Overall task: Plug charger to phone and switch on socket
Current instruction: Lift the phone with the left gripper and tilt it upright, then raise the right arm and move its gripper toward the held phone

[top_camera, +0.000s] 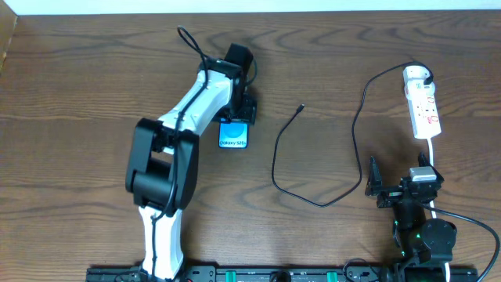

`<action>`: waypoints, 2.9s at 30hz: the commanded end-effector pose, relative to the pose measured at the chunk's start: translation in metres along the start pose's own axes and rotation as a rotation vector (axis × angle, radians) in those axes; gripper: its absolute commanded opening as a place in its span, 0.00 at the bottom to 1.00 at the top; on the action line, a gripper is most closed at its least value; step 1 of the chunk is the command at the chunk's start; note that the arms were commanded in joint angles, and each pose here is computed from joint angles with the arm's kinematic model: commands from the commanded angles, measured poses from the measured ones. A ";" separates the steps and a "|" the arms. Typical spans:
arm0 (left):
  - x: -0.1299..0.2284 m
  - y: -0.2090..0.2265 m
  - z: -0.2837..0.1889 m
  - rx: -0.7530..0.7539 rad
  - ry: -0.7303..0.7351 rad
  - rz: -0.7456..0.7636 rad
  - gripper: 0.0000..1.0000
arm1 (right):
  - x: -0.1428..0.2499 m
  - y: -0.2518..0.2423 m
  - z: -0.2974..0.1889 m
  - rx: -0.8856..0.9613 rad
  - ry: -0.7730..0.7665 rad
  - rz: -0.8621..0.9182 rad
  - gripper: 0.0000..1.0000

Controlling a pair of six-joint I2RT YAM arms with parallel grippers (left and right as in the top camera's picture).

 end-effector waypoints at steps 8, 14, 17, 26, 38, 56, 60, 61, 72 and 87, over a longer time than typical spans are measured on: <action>-0.008 0.002 -0.076 0.153 -0.147 -0.119 0.76 | 0.001 0.001 0.000 -0.003 0.000 -0.008 0.99; -0.005 0.013 -0.096 0.194 -0.159 -0.270 0.73 | 0.001 0.001 0.000 -0.003 0.000 -0.008 0.99; -0.004 0.016 -0.099 0.231 -0.147 -0.344 0.72 | 0.001 0.001 0.000 -0.003 0.000 -0.008 0.99; -0.005 0.016 -0.107 0.423 -0.094 -0.468 0.73 | 0.001 0.001 0.000 -0.003 0.000 -0.008 0.99; -0.008 0.018 -0.121 0.651 0.050 -0.856 0.73 | 0.001 0.001 0.000 -0.003 0.000 -0.008 0.99; -0.014 0.010 -0.144 0.892 0.244 -1.097 0.72 | 0.001 0.001 0.000 -0.004 -0.001 -0.004 0.99; -0.014 0.010 -0.145 0.901 0.247 -1.093 0.72 | 0.001 0.003 0.000 -0.016 0.000 0.001 0.99; -0.014 0.010 -0.145 0.903 0.246 -1.091 0.72 | 0.001 0.003 0.000 -0.016 0.000 0.021 0.99; -0.014 0.010 -0.145 0.903 0.246 -1.091 0.72 | -0.021 0.005 -0.002 -0.025 0.004 0.147 0.99; -0.014 0.010 -0.145 0.902 0.246 -1.091 0.72 | -0.069 0.009 0.039 -0.012 0.504 0.191 0.99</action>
Point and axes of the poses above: each gripper's point midway between its finger pads, its own z axis out along the fingers, its own y axis along the line the jaws close on, x = y × z, the point moved 4 cm from there along -z, back along the fingers, and after that the axes turned 4 degrees about z, right-handed, at the moved point
